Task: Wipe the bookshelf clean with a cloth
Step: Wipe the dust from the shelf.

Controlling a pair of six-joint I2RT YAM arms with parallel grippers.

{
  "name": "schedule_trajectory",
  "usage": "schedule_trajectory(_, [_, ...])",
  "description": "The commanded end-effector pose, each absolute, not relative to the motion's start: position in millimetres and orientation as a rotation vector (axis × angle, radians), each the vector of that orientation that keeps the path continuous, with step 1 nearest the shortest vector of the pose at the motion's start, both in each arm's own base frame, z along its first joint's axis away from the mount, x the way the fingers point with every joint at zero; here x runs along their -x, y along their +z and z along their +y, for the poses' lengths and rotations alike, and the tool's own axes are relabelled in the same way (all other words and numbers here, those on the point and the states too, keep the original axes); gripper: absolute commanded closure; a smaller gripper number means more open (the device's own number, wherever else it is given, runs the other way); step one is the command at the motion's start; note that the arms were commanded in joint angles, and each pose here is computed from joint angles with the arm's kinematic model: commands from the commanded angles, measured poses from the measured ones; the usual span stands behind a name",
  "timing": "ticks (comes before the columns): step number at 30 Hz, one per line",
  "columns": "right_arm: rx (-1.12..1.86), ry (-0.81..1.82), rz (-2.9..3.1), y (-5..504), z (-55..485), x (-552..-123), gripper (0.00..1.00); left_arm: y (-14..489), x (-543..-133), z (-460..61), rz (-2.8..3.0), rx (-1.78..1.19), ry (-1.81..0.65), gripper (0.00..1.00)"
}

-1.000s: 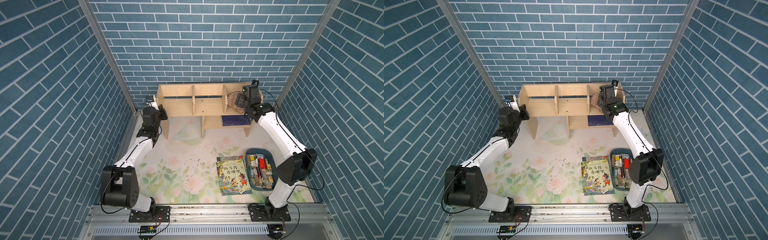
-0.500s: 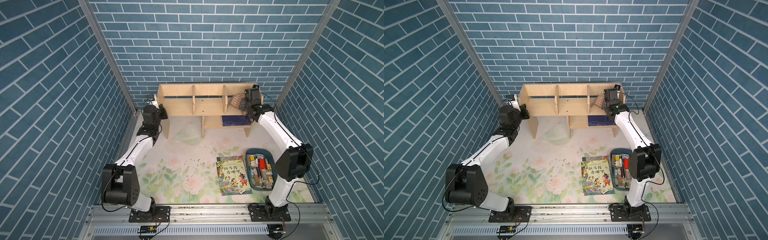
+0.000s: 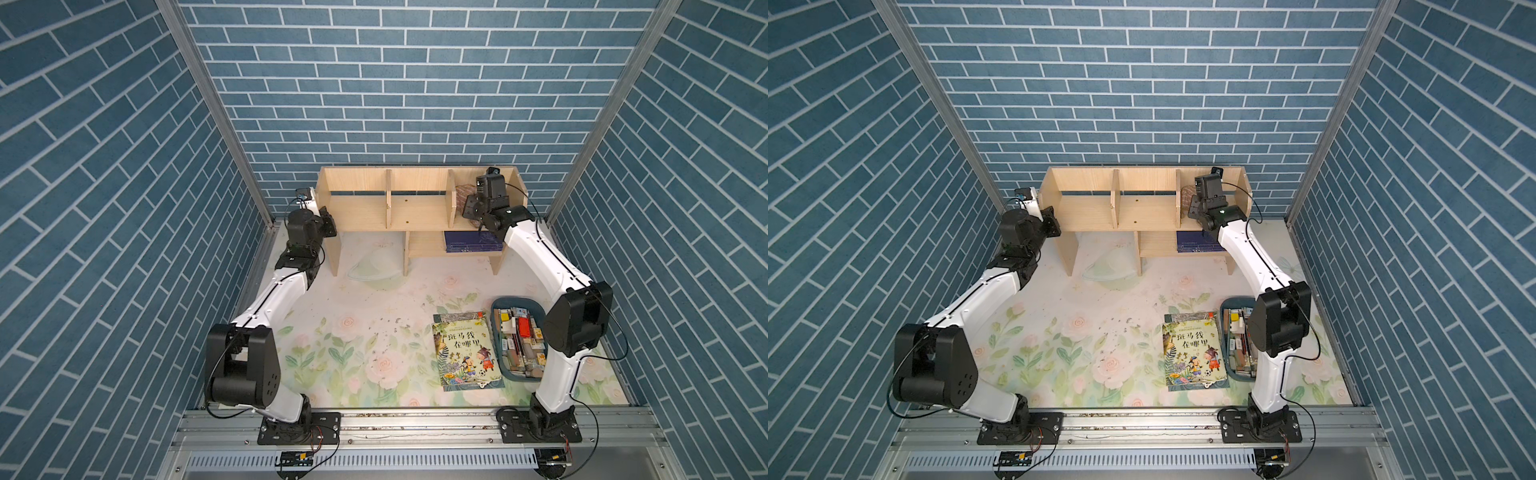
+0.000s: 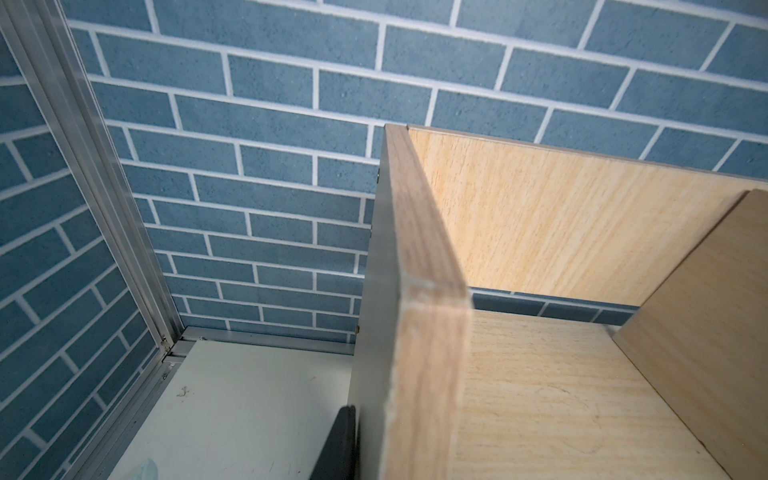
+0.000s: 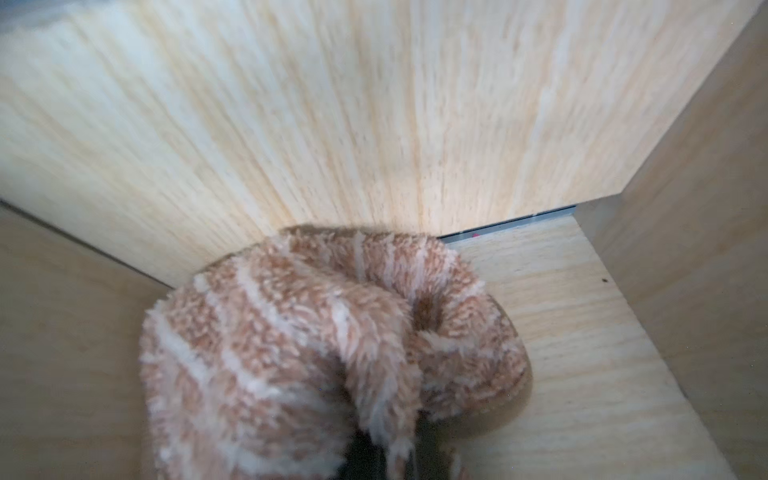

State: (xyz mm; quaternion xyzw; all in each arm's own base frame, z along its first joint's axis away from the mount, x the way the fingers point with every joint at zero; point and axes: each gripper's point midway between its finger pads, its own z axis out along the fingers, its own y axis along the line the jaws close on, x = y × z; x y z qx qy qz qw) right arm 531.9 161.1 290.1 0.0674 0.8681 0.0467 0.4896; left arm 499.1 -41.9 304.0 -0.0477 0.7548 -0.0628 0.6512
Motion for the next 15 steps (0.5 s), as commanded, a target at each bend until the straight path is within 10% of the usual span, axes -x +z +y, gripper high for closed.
schedule_trajectory(1, [-0.258, -0.015, 2.103, 300, 121, -524, 1.0, 264, -496, -75, 1.849, 0.086, -0.316, 1.0])
schedule_trajectory(15, [-0.185, -0.028, 2.131, 289, 144, -478, 1.0, 268, -495, -74, 1.844, 0.085, -0.307, 1.0])
